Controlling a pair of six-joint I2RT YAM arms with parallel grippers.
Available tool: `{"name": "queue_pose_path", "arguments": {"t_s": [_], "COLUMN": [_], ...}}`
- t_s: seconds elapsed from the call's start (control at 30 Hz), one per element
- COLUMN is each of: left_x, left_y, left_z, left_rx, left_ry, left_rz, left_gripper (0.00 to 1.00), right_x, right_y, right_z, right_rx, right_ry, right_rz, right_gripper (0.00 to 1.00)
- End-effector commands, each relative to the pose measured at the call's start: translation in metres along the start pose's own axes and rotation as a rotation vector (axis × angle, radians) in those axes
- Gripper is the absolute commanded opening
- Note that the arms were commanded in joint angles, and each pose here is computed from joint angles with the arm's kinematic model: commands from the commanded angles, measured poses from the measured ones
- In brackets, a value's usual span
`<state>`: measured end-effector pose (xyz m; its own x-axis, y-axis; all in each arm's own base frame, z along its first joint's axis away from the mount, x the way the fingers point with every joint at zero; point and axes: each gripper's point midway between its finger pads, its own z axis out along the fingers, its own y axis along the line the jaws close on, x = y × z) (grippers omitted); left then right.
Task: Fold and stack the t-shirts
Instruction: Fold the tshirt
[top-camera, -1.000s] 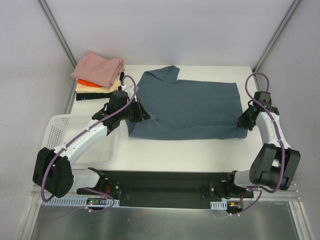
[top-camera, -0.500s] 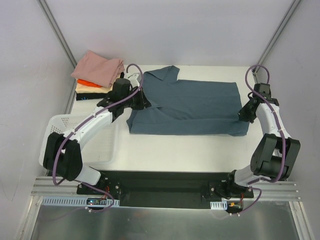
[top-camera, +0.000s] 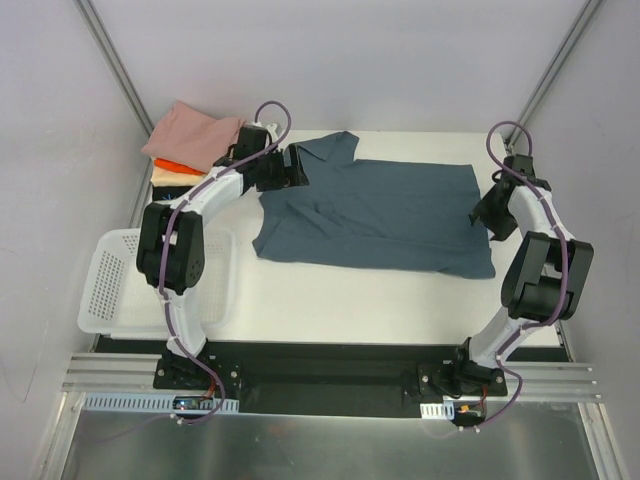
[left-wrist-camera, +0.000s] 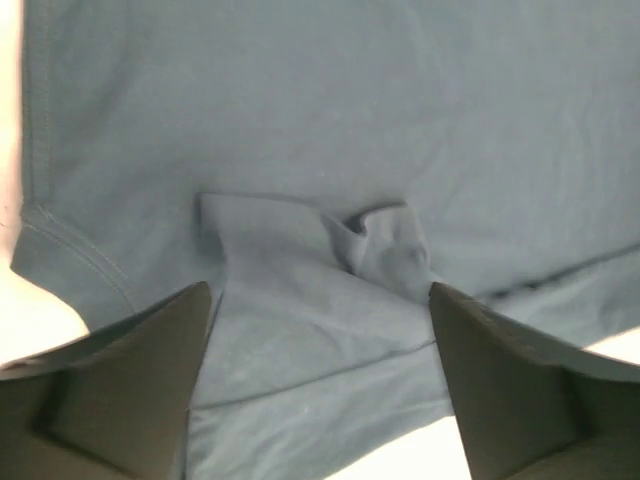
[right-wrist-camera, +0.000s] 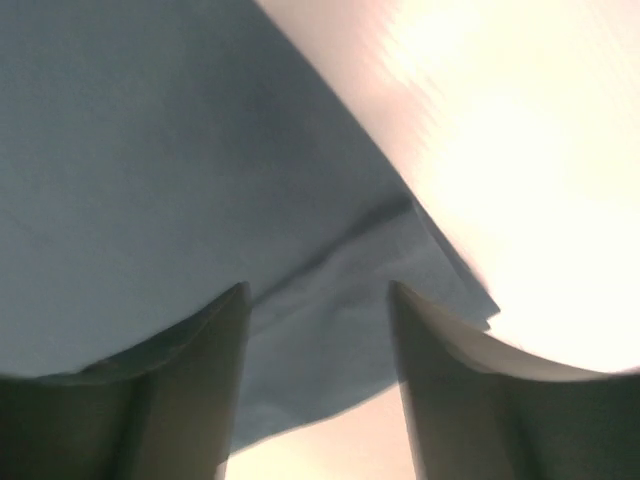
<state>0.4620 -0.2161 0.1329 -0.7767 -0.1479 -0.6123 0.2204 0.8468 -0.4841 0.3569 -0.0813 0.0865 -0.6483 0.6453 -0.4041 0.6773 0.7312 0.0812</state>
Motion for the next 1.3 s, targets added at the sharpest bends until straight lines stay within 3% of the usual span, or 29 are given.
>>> {"name": "queue_pose_path", "arguments": {"t_s": [0.0, 0.07, 0.33, 0.43, 0.7, 0.97, 1.27], "left_x": [-0.018, -0.016, 0.045, 0.07, 0.112, 0.173, 0.251], "left_y": [-0.013, -0.017, -0.034, -0.038, -0.021, 0.011, 0.025], "left_z": [-0.011, -0.018, -0.045, -0.037, -0.003, -0.016, -0.08], "left_rx": [0.023, 0.03, 0.095, 0.125, 0.118, 0.006, -0.063], "left_ry": [0.007, 0.003, 0.095, 0.14, 0.275, 0.365, 0.457], "left_rz": [-0.014, -0.023, -0.098, -0.121, -0.24, -0.308, -0.393], "left_gripper": [0.99, 0.99, 0.99, 0.99, 0.99, 0.99, 0.99], "right_x": [-0.025, -0.019, 0.038, 0.065, 0.088, 0.124, 0.179], "right_y": [0.008, 0.011, 0.031, 0.054, 0.078, 0.04, -0.024], "right_z": [-0.009, -0.013, -0.026, -0.021, 0.012, 0.018, 0.0], "right_rx": [0.007, -0.016, -0.17, -0.264, -0.275, -0.158, -0.064], "right_ry": [-0.041, -0.034, 0.036, 0.116, 0.242, 0.357, 0.461], "right_rz": [-0.032, -0.048, -0.131, -0.186, -0.214, -0.209, -0.184], "right_gripper": [0.79, 0.97, 0.96, 0.97, 0.96, 0.97, 0.97]}}
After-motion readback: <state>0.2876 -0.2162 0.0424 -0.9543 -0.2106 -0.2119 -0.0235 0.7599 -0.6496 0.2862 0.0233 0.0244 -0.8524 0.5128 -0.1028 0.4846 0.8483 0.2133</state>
